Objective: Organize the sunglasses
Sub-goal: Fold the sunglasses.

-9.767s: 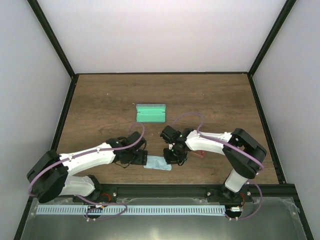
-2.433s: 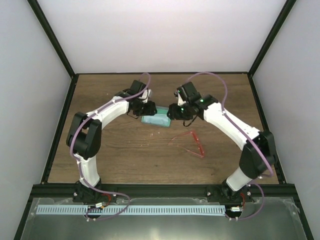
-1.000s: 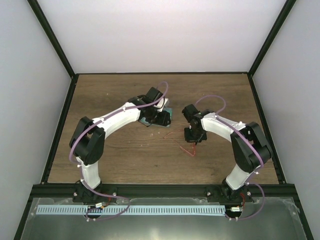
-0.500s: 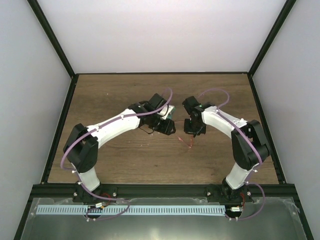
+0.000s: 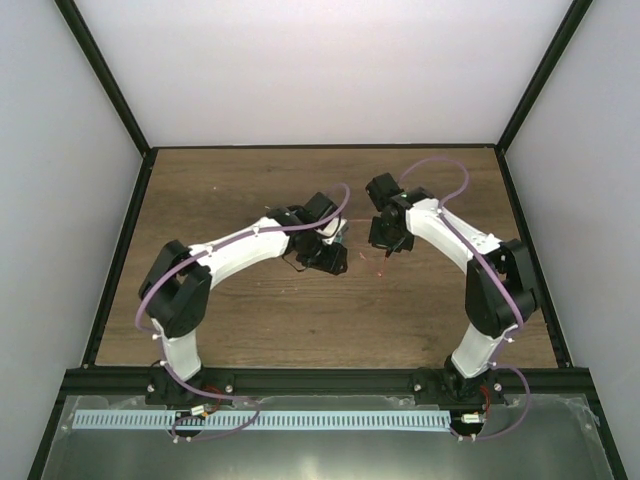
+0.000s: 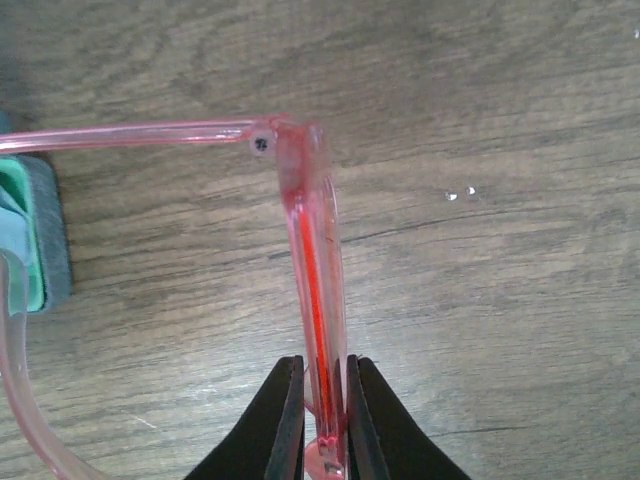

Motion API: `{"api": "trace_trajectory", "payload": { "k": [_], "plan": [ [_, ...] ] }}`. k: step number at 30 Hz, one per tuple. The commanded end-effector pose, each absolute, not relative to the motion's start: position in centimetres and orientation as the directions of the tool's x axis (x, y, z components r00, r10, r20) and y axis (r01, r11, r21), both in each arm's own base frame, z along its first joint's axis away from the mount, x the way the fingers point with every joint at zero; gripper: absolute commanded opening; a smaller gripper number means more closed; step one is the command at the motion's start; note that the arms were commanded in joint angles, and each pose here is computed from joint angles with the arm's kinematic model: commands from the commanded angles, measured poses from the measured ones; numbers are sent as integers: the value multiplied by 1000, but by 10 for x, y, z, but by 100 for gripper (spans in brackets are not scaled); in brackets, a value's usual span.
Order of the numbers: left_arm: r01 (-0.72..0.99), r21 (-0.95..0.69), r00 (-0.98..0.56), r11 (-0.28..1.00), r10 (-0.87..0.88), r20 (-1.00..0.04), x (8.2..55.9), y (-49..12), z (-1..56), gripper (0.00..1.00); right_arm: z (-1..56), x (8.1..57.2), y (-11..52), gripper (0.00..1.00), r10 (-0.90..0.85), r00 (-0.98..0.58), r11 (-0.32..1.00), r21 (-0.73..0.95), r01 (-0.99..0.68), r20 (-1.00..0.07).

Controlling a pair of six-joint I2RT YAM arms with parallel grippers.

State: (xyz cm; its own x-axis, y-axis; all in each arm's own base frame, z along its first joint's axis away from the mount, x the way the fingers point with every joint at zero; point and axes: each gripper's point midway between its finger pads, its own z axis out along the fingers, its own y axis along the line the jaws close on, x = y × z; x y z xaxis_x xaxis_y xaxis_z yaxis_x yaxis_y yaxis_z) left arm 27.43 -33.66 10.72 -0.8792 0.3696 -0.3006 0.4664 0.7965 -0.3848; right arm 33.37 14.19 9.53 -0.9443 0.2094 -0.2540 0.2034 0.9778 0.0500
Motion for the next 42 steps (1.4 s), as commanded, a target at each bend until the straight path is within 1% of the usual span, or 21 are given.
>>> {"api": "trace_trajectory", "payload": {
  "k": [1,6,12,18,20,24,28,30,34,36,39,42],
  "plan": [
    [446,-406,-893,798,365,-264,277,-350,98,56,125,345,143,1,247,-915,969,102,226,-319],
    [447,-437,-892,781,353,-282,295,-383,100,56,116,331,147,1,255,-927,965,137,225,-275],
    [491,-452,-870,745,393,-299,315,-413,102,56,108,317,147,1,256,-935,962,161,221,-244],
    [527,-404,-848,748,428,-314,313,-400,104,57,114,319,144,1,264,-927,959,178,222,-266],
    [532,-403,-843,745,425,-328,311,-393,115,57,117,321,138,1,276,-922,956,181,233,-272],
    [548,-408,-824,731,385,-417,318,-378,163,56,116,321,124,1,293,-915,953,169,253,-279],
    [519,-417,-819,746,294,-493,349,-360,205,55,113,316,124,1,288,-917,953,180,246,-275],
    [509,-414,-814,755,264,-518,369,-355,212,56,113,312,128,1,277,-922,952,209,225,-271],
    [532,-390,-791,752,276,-547,400,-364,209,55,111,303,139,1,249,-933,944,279,175,-258],
    [553,-392,-781,735,294,-551,407,-373,199,56,113,301,140,1,245,-933,942,293,165,-262],
    [547,-383,-792,744,314,-523,411,-378,171,56,123,301,139,1,242,-926,940,305,151,-290],
    [557,-375,-794,741,343,-502,403,-385,154,56,135,304,139,1,243,-918,940,308,143,-314]
  ]
}}
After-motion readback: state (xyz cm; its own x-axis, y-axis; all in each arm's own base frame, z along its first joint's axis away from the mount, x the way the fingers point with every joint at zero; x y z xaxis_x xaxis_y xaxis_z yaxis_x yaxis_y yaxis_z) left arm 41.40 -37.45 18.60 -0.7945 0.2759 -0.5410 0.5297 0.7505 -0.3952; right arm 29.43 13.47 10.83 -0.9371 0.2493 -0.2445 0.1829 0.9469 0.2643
